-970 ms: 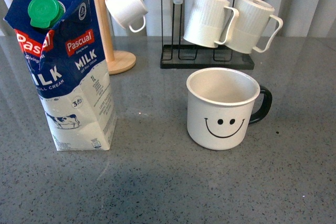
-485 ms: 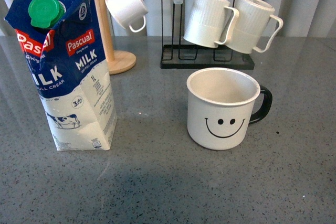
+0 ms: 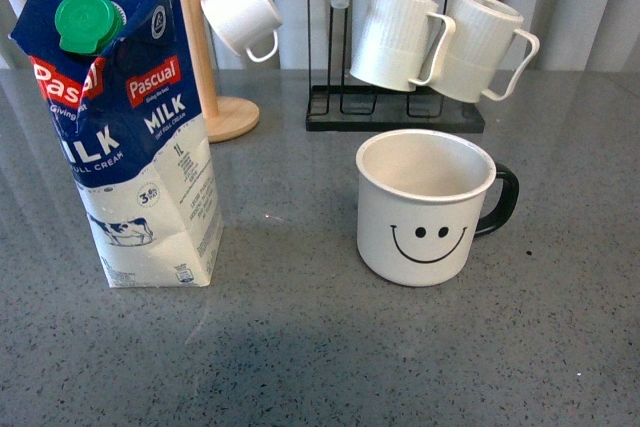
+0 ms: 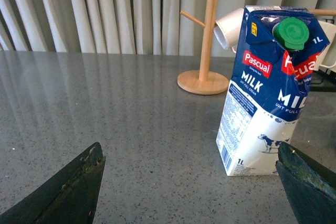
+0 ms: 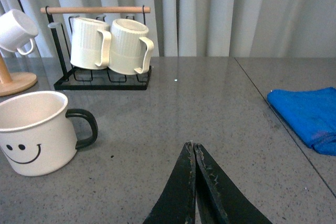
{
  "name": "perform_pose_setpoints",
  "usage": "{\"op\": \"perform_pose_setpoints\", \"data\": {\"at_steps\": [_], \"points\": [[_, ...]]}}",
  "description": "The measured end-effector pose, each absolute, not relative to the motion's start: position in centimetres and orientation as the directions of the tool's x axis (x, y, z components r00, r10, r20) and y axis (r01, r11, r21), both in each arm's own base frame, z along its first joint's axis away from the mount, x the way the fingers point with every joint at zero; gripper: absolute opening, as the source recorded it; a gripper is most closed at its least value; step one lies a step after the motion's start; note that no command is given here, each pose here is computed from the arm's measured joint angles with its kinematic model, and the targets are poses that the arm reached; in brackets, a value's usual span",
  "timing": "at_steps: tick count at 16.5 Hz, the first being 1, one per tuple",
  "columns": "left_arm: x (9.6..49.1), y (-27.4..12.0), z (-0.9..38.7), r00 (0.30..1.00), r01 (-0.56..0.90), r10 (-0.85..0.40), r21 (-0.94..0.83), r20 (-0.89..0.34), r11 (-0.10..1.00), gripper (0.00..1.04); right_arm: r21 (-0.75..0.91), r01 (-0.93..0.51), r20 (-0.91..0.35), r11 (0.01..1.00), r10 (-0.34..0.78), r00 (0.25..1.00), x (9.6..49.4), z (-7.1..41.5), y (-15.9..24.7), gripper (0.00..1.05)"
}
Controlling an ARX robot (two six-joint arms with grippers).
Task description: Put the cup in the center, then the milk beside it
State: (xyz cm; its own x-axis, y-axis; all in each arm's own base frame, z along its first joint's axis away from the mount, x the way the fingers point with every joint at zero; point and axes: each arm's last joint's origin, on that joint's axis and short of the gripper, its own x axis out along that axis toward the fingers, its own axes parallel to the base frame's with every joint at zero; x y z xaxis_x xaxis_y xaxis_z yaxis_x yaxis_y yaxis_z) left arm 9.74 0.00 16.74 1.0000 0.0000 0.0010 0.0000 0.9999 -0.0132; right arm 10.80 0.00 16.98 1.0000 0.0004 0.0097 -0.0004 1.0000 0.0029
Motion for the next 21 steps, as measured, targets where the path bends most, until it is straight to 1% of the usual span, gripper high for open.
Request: {"op": "perform_pose_setpoints", "data": {"at_steps": [2,3,5,6,11,12,14,15,16,17,21], "points": [[9.7,0.0,16.7,1.000,0.000,0.000,-0.013,0.001,1.000,0.98,0.003,0.000,-0.001,1.000,0.000,1.000,10.6,16.9,0.0,0.02],[9.7,0.0,16.7,1.000,0.000,0.000,-0.013,0.001,1.000,0.98,0.003,0.000,-0.026,1.000,0.000,1.000,10.4,16.6,0.0,0.02],[9.7,0.0,16.7,1.000,0.000,0.000,-0.013,0.001,1.000,0.98,0.003,0.002,0.023,1.000,-0.002,1.000,9.7,17.0,0.0,0.02],[9.7,0.0,16.7,1.000,-0.001,0.001,-0.013,0.001,1.000,0.98,0.003,0.001,-0.004,1.000,-0.001,1.000,9.7,16.6,0.0,0.02],[9.7,0.0,16.7,1.000,0.000,0.000,-0.013,0.001,1.000,0.98,0.003,0.000,0.004,1.000,0.000,1.000,9.7,16.7,0.0,0.02],[9.7,0.0,16.7,1.000,0.000,0.000,-0.013,0.001,1.000,0.98,0.003,0.000,0.004,1.000,0.000,1.000,9.7,16.7,0.0,0.04],[9.7,0.0,16.7,1.000,0.000,0.000,-0.013,0.001,1.000,0.98,0.003,0.000,0.004,1.000,0.000,1.000,9.7,16.7,0.0,0.28],[9.7,0.0,16.8,1.000,0.000,0.000,-0.013,0.001,1.000,0.98,0.003,0.000,0.004,1.000,0.000,1.000,9.7,16.7,0.0,0.52],[9.7,0.0,16.7,1.000,0.000,0.000,-0.013,0.001,1.000,0.98,0.003,0.000,0.004,1.000,0.000,1.000,9.7,16.7,0.0,0.89],[9.7,0.0,16.7,1.000,0.000,0.000,-0.013,0.001,1.000,0.98,0.003,0.000,0.004,1.000,0.000,1.000,9.7,16.7,0.0,0.98],[9.7,0.0,16.7,1.000,0.000,0.000,-0.013,0.001,1.000,0.98,0.003,0.000,0.004,1.000,0.000,1.000,9.7,16.7,0.0,0.98]]}}
